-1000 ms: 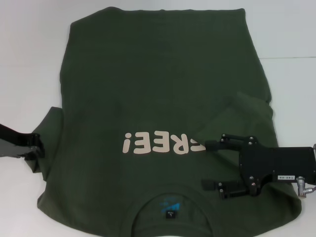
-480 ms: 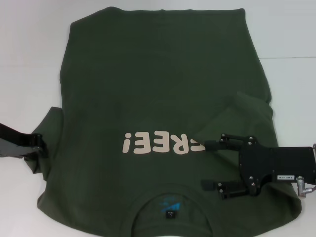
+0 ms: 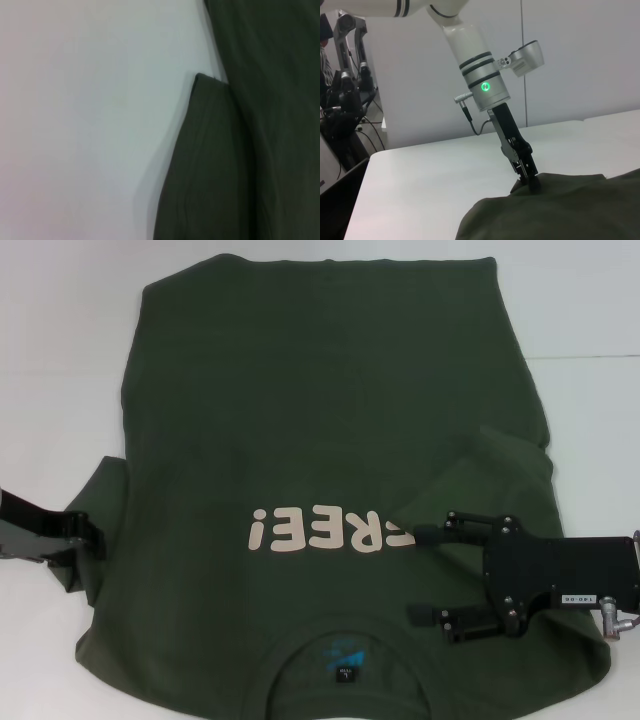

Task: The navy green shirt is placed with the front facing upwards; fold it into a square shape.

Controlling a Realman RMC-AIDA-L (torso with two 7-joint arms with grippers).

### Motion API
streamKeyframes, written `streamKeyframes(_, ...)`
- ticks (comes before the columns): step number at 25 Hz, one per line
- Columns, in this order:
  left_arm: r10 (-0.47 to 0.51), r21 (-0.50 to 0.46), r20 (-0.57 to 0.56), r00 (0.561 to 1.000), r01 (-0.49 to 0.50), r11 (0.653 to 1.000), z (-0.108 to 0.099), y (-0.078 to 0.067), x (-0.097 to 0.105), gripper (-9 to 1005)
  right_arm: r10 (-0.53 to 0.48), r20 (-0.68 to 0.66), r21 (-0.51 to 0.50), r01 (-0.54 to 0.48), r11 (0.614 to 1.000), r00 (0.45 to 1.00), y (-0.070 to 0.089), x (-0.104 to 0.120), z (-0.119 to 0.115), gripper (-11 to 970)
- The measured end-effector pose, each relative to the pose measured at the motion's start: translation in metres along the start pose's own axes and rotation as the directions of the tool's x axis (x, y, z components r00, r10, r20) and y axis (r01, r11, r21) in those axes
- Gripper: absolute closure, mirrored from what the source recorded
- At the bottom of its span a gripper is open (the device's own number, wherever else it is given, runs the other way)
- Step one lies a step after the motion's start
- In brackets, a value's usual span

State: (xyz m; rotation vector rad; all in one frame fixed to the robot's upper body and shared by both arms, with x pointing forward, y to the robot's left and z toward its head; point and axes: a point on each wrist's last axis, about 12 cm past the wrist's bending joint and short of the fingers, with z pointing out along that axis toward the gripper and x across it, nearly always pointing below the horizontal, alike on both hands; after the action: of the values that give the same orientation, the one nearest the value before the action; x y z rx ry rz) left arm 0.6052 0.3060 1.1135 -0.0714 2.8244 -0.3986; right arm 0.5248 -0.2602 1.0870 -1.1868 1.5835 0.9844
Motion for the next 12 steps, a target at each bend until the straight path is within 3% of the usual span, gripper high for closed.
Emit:
streamKeyframes(6,0.016,0.0,-0.009,1.0,-0.016,1.0,0.0009,-0.002,0.0009,599,0.005,0.002,-0.002,-0.005,1.0,1.0,0.0004,-0.0002,-0.0001,17)
streamKeyframes(12,0.028,-0.005,-0.006,1.0,-0.029,1.0,0.0015,-0.0037,0.0007,801,0.012,0.002,-0.002,-0.012,1.0,1.0,0.0008,-0.0002,-0.0004,17)
